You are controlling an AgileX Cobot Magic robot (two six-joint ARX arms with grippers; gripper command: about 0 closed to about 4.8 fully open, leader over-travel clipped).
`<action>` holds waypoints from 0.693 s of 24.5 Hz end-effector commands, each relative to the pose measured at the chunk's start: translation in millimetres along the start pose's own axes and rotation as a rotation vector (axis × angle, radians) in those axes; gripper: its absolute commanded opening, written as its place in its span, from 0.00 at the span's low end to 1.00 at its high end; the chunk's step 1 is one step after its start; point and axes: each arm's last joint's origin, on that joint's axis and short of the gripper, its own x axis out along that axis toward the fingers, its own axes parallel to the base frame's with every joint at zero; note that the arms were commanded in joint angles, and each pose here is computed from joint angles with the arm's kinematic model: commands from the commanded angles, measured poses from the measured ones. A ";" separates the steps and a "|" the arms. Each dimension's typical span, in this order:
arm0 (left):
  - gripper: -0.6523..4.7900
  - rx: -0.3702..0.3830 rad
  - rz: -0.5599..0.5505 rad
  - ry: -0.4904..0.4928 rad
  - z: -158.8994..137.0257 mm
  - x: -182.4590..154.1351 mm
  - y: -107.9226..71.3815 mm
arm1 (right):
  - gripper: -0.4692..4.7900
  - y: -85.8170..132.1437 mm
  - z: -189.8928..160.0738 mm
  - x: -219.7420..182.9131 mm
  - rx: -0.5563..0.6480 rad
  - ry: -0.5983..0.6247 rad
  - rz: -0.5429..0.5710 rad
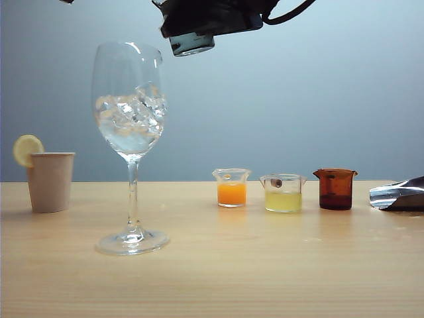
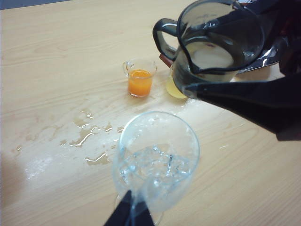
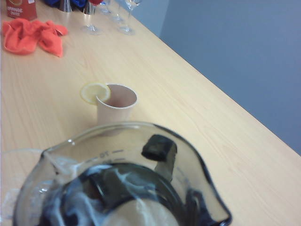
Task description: Pick up the first measuring cup from the left, pour the coconut rum inside into the goblet, and finally put the measuring cup back in its original place.
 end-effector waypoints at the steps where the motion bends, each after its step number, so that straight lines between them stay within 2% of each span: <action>1: 0.11 -0.006 0.001 -0.011 1.5 -1.1 -0.1 | 0.35 -3.6 15.3 -0.9 -0.119 -0.031 -0.012; 17: 0.11 -0.006 0.001 -0.011 1.5 -1.1 -0.2 | 0.35 -2.9 13.7 -0.5 -0.219 0.040 0.020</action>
